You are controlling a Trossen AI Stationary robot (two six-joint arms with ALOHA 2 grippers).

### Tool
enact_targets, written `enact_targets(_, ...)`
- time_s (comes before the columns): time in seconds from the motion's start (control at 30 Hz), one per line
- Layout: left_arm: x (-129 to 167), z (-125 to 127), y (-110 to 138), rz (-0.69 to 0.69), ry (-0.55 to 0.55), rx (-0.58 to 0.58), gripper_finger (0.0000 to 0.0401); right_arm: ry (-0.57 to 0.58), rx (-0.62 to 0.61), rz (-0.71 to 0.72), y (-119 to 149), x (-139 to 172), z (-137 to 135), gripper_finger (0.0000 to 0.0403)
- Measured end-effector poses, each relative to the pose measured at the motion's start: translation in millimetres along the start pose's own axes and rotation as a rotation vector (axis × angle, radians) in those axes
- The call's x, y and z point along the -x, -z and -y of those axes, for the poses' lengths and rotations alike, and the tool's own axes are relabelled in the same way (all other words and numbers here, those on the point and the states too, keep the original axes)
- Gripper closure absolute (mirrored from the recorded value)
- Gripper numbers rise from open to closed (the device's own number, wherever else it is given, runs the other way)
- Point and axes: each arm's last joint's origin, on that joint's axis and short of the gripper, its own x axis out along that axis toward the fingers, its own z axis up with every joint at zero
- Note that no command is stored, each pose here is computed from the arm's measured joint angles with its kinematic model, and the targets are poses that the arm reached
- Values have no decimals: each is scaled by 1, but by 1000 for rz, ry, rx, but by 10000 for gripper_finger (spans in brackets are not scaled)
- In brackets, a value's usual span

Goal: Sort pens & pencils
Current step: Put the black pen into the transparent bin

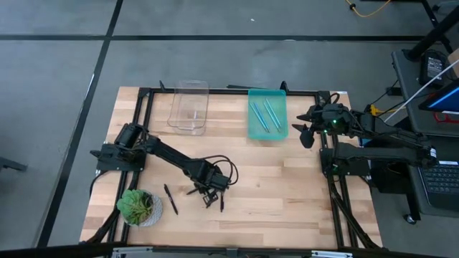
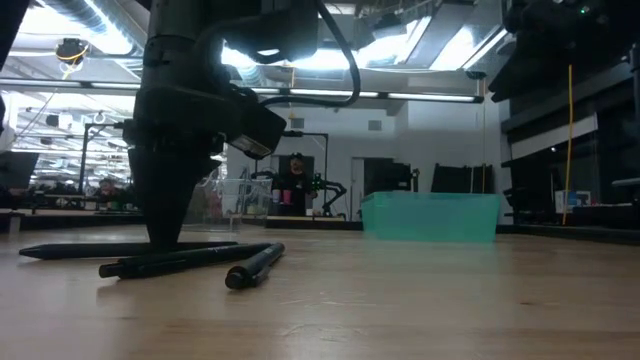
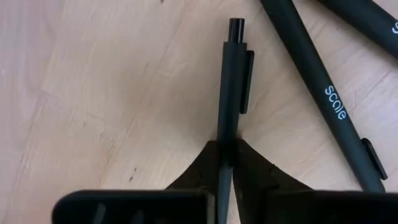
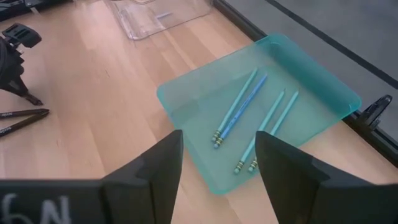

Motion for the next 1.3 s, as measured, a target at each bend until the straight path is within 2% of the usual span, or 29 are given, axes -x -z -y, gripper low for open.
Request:
enact_targets(0.17,6,-1,1,1,-3,11,385,-4,27,-1,0,0,0,201)
enact_targets(0.27,16,-5,-2,47,-79,34,385,-5,27,-1,0,0,0,201)
enact_targets(0.4,52,-6,-8,184,-61,14,385,-5,27,0,0,0,0,201)
enact_targets(0.5,77,-16,-10,253,-84,-30,385,-6,27,-1,0,0,0,201)
enact_targets(0.6,110,-35,-14,376,-93,-16,385,-6,29,-1,0,0,0,201)
enact_targets(0.87,172,-88,-16,654,-185,41,385,-9,38,16,-2,0,0,201)
enact_targets(1.07,194,-141,-29,704,-216,204,385,-13,60,45,-4,0,-1,201)
enact_targets(1.3,192,-197,-49,614,-159,327,385,-14,60,51,-5,0,-1,201)
